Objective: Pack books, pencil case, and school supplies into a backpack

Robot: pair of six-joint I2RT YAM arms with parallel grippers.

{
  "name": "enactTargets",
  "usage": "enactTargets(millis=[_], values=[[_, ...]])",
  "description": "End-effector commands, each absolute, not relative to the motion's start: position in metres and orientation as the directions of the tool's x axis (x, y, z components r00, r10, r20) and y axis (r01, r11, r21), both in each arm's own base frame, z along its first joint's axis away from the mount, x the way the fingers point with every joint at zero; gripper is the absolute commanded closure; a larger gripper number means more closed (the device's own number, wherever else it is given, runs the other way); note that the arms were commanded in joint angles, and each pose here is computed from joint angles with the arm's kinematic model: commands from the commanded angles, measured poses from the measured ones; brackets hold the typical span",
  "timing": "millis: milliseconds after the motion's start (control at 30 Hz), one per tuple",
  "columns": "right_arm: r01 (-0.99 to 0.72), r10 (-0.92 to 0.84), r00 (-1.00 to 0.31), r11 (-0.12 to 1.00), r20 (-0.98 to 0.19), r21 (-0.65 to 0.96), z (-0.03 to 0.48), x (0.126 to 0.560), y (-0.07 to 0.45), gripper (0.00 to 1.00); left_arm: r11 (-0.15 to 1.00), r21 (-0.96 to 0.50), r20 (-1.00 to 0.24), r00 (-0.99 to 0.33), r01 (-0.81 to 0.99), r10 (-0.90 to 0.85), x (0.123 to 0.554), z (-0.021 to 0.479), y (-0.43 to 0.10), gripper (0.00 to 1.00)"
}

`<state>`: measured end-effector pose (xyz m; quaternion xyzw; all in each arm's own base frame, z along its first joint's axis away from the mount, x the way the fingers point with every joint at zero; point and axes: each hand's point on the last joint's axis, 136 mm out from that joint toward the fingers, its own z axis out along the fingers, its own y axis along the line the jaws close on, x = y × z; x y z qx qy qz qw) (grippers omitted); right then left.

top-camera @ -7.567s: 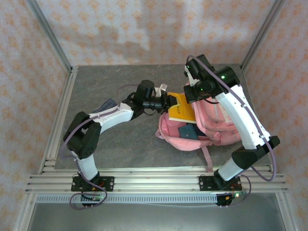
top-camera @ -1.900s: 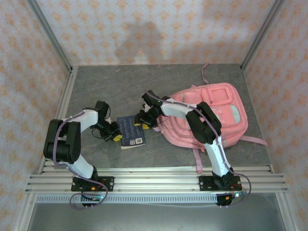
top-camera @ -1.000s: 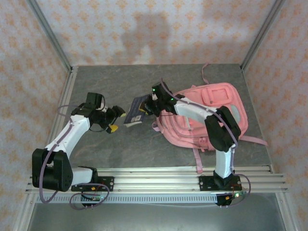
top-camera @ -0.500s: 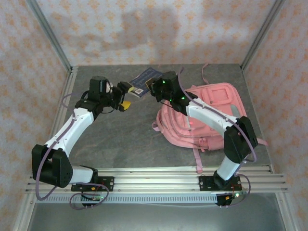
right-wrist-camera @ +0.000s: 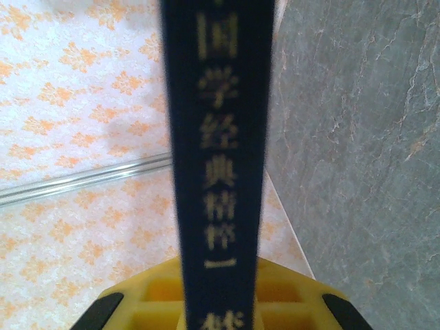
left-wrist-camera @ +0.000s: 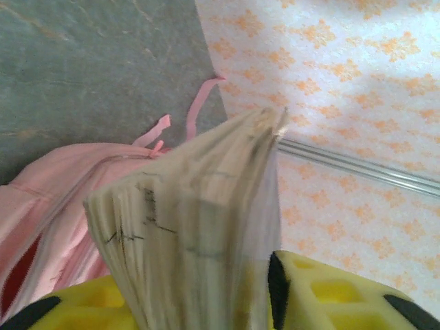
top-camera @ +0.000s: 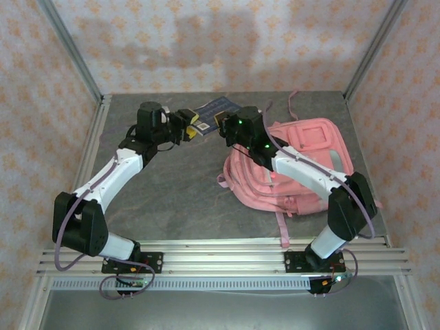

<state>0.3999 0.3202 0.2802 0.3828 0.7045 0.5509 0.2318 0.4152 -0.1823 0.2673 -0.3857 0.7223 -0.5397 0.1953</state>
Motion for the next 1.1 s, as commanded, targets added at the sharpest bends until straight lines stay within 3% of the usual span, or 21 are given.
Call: enactTargets(millis=[0, 233, 433, 500, 633, 700, 867, 967, 1067], values=[[0.190, 0.807, -0.578, -0.014, 0.123, 0.982, 0.326, 0.394, 0.314, 1.00, 0.113, -0.968, 0.056, -0.633, -0.223, -0.772, 0.425, 0.308, -0.191, 0.62], [0.194, 0.806, -0.572, -0.047, 0.152, 0.980, 0.329, 0.387, 0.312, 1.00, 0.108, -0.970, 0.056, -0.630, -0.219, -0.775, 0.430, 0.310, -0.200, 0.63], [0.210, 0.804, -0.578, -0.020, 0.141, 0.977, 0.323, 0.383, 0.310, 1.00, 0.107, -0.974, 0.045, -0.634, -0.199, -0.772, 0.431, 0.315, -0.202, 0.96], [0.209, 0.810, -0.575, 0.008, 0.116, 0.978, 0.322, 0.381, 0.306, 0.95, 0.125, -0.973, 0.028, -0.636, -0.195, -0.771, 0.429, 0.315, -0.202, 1.00], [0.185, 0.814, -0.572, 0.243, -0.097, 0.952, 0.319, 0.376, 0.279, 0.62, 0.226, -0.954, -0.047, -0.646, -0.197, -0.762, 0.418, 0.310, -0.195, 1.00], [0.197, 0.778, -0.578, 0.425, -0.245, 0.884, 0.315, 0.369, 0.255, 0.54, 0.342, -0.916, -0.128, -0.656, -0.210, -0.744, 0.406, 0.302, -0.187, 1.00], [0.223, 0.504, -0.703, 0.826, -0.502, 0.518, 0.283, 0.348, 0.195, 0.48, 0.618, -0.751, -0.294, -0.721, -0.232, -0.628, 0.371, 0.270, -0.163, 1.00], [0.148, 0.268, -0.818, 0.953, -0.508, 0.265, 0.258, 0.335, 0.175, 0.46, 0.658, -0.723, -0.300, -0.763, -0.210, -0.573, 0.356, 0.253, -0.163, 1.00], [0.050, 0.076, -0.890, 0.996, -0.449, 0.069, 0.236, 0.329, 0.163, 0.43, 0.652, -0.733, -0.276, -0.790, -0.196, -0.548, 0.346, 0.239, -0.168, 1.00]])
